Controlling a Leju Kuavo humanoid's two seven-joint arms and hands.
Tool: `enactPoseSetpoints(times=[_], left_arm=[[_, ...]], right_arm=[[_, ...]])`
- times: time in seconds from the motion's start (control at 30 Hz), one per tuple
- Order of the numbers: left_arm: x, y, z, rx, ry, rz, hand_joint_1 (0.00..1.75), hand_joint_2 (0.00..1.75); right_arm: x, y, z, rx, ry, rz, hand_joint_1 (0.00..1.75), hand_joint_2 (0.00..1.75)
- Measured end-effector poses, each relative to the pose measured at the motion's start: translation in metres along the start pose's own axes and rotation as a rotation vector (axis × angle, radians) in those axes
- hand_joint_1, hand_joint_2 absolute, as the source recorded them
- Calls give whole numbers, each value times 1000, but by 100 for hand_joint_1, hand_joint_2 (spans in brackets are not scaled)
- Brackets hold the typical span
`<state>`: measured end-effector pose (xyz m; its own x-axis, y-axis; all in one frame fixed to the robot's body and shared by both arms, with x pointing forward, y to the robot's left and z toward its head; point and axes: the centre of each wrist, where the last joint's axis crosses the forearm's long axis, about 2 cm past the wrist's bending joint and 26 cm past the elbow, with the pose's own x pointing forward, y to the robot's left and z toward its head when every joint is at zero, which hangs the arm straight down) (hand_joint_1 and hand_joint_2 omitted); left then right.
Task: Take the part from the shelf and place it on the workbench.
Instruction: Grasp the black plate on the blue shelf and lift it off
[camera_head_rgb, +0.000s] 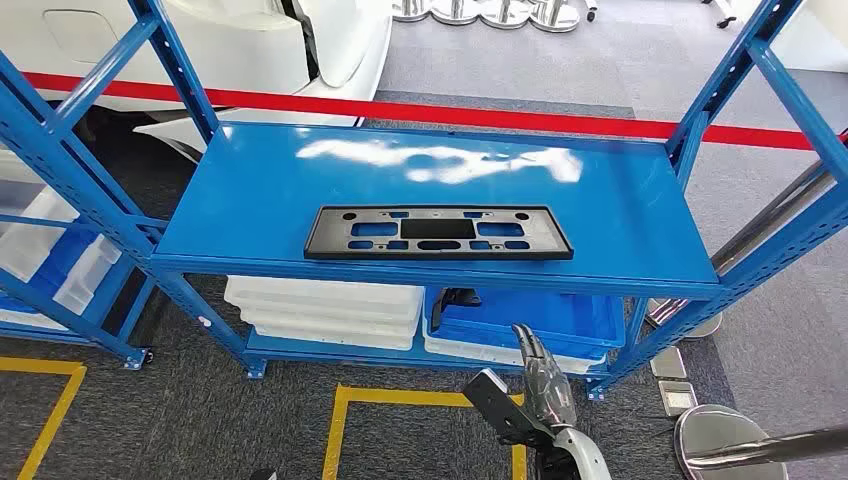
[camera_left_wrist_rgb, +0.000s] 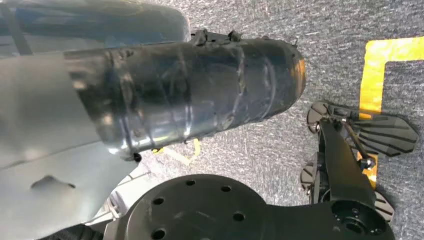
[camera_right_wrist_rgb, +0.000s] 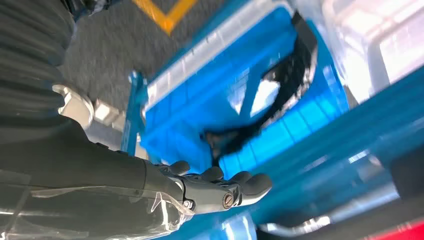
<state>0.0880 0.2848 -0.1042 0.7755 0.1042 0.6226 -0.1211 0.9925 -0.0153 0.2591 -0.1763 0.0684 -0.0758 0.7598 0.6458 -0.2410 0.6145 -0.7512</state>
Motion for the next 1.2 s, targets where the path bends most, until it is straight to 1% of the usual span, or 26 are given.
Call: enactPoseSetpoints(times=[0.27,0.5,0.63,0.83,0.97,1.1,1.2], left_arm=[[-1,-2,0,-8,3,-10,0,0],[-3,-9,2,-21,11,-10,0,0],[-2,-9,1,-22,10,-10,0,0],[-3,1,1,-8,12,-21,0,0],[-1,5,0,-7,11,-29,0,0],[-2,3,1,-16,12,-36,0,0],[-3,-5,1,-30,14,-32,0,0]], right_arm=[[0,3,-2,-70,1,135,0,0],[0,4,-3,-68,-1,160,0,0],[1,4,-3,-75,-13,175,0,175],[10,2,-4,-94,-41,266,0,175],[22,-3,-6,-102,-74,319,0,175],[37,-10,-8,-125,-115,347,0,175],[44,-15,-9,-142,-140,363,0,175]])
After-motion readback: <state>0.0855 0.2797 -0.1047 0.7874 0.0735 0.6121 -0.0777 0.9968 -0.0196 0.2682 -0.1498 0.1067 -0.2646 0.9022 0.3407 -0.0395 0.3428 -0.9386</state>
